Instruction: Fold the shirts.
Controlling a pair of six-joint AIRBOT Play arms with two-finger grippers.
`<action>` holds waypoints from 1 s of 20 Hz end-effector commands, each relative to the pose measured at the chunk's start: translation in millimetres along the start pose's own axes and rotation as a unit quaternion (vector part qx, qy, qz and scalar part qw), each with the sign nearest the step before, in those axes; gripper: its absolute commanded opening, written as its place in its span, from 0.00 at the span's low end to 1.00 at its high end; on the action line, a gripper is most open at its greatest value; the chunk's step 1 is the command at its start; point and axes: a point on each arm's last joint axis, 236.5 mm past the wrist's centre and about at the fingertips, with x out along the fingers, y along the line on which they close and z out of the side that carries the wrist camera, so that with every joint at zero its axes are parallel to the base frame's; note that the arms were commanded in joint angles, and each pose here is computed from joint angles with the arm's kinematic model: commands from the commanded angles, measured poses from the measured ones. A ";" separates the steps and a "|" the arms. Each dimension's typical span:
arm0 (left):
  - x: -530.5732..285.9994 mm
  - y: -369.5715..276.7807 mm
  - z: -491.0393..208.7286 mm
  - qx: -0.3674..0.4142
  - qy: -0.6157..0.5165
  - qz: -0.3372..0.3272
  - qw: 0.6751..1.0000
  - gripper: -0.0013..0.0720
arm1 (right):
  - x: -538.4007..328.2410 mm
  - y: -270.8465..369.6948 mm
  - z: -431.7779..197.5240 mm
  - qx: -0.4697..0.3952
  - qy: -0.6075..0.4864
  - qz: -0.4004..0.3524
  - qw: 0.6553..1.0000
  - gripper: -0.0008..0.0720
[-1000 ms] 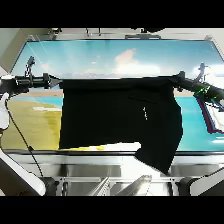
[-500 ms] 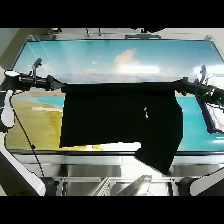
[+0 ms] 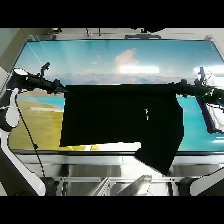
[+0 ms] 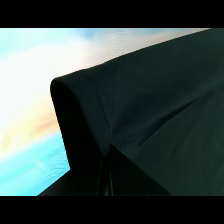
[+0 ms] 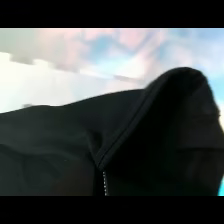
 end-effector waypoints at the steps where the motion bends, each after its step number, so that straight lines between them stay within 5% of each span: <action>1: 4.0 0.6 0.6 0.001 0.002 0.009 1.000 0.02 | 4.5 -16.3 -4.5 -0.013 0.009 -0.041 0.999 0.03; 8: 5.3 6.3 -9.2 -0.016 0.024 0.026 0.999 0.03 | 2.3 -22.3 -14.5 0.012 0.029 -0.053 0.998 0.04; 10: 4.2 4.1 -9.4 -0.015 0.026 0.024 0.999 0.09 | 2.7 -20.4 -16.2 0.012 0.033 -0.050 0.998 0.24; 11: 0.9 2.0 -6.1 -0.020 0.024 0.025 0.999 0.33 | 1.7 -18.2 -17.5 0.014 0.036 -0.046 0.998 0.24; 14: -26.9 -13.2 3.4 -0.017 0.025 0.022 0.999 0.36 | -16.7 -7.0 -15.6 0.026 0.047 -0.041 0.998 0.46; 17: -73.7 -24.5 10.9 -0.062 0.002 0.030 0.998 0.36 | -67.8 0.0 -8.9 0.037 0.058 -0.073 0.995 0.45; 20: -106.7 -27.0 -14.5 -0.116 -0.008 0.047 0.992 0.36 | -118.7 33.0 -13.4 -0.002 0.081 -0.075 0.994 0.34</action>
